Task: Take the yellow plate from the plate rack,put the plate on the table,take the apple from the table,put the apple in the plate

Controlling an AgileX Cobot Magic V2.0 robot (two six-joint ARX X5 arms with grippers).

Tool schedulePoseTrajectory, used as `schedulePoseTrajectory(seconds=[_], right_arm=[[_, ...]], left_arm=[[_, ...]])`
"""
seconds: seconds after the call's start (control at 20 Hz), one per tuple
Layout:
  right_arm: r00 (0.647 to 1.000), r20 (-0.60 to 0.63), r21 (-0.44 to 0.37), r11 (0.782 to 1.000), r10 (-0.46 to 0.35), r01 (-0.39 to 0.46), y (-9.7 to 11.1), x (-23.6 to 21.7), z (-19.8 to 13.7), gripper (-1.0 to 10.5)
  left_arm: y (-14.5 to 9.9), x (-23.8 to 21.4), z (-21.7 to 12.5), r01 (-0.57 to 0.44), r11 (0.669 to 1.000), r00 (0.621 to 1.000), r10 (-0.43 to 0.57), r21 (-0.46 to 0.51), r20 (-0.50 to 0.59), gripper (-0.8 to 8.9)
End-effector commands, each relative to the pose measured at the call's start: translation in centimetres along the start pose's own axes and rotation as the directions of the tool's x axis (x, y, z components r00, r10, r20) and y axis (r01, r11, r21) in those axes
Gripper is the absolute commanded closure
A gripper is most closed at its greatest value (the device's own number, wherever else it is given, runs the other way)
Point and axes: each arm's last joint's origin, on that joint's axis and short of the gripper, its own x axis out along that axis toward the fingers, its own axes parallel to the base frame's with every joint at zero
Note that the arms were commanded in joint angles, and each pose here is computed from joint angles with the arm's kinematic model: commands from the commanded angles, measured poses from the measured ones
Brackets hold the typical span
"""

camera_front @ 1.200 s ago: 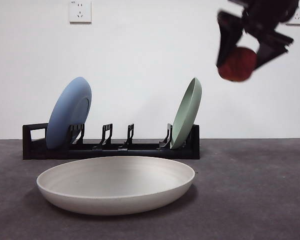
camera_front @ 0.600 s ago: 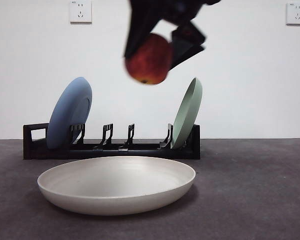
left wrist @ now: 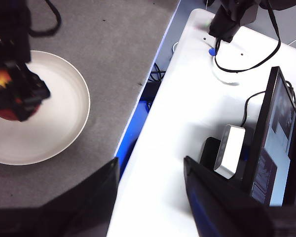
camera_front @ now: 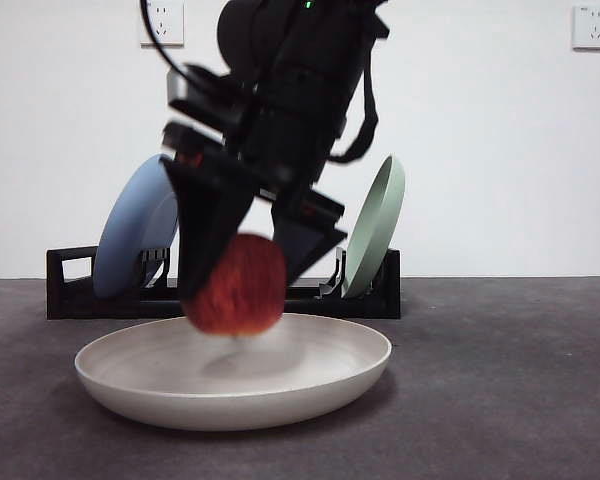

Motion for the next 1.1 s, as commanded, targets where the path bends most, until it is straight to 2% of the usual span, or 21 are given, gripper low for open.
schedulePoseTrajectory(seconds=[0.05, 0.45, 0.5, 0.55, 0.65, 0.7, 1.1], right_arm=[[1.0, -0.017, 0.004, 1.0, -0.018, 0.018, 0.4, 1.7, -0.9, 9.6], [1.0, -0.009, 0.02, 0.999, -0.03, 0.03, 0.3, 3.4, -2.2, 9.6], [1.0, -0.005, 0.023, 0.999, -0.03, 0.03, 0.3, 3.4, -2.2, 9.2], [1.0, -0.002, 0.031, 0.999, -0.031, 0.031, 0.4, 3.4, -2.1, 8.3], [1.0, -0.001, 0.048, 0.998, -0.03, 0.03, 0.4, 3.4, -2.1, 5.0], [1.0, -0.001, 0.051, 0.998, -0.03, 0.03, 0.4, 3.2, -2.1, 4.2], [0.998, 0.052, 0.045, 0.998, -0.045, 0.042, 1.1, -0.3, -2.0, 4.1]], left_arm=[[0.0, 0.0, 0.0, 0.002, 1.0, 1.0, -0.002, 0.013, 0.003, 5.93], [0.0, 0.0, 0.1, 0.003, 1.0, 1.0, -0.003, 0.014, 0.012, 5.93], [0.0, 0.0, 0.1, 0.003, 1.0, 1.0, -0.003, 0.014, 0.013, 5.93], [0.0, 0.0, 0.1, 0.003, 1.0, 1.0, -0.003, 0.014, 0.014, 5.93], [0.0, 0.0, 0.1, 0.003, 1.0, 1.0, -0.003, 0.014, 0.014, 5.93], [0.0, 0.0, 0.1, 0.003, 1.0, 1.0, -0.003, 0.014, 0.014, 5.93], [0.0, 0.0, 0.1, 0.003, 1.0, 1.0, -0.003, 0.014, 0.014, 5.93]])
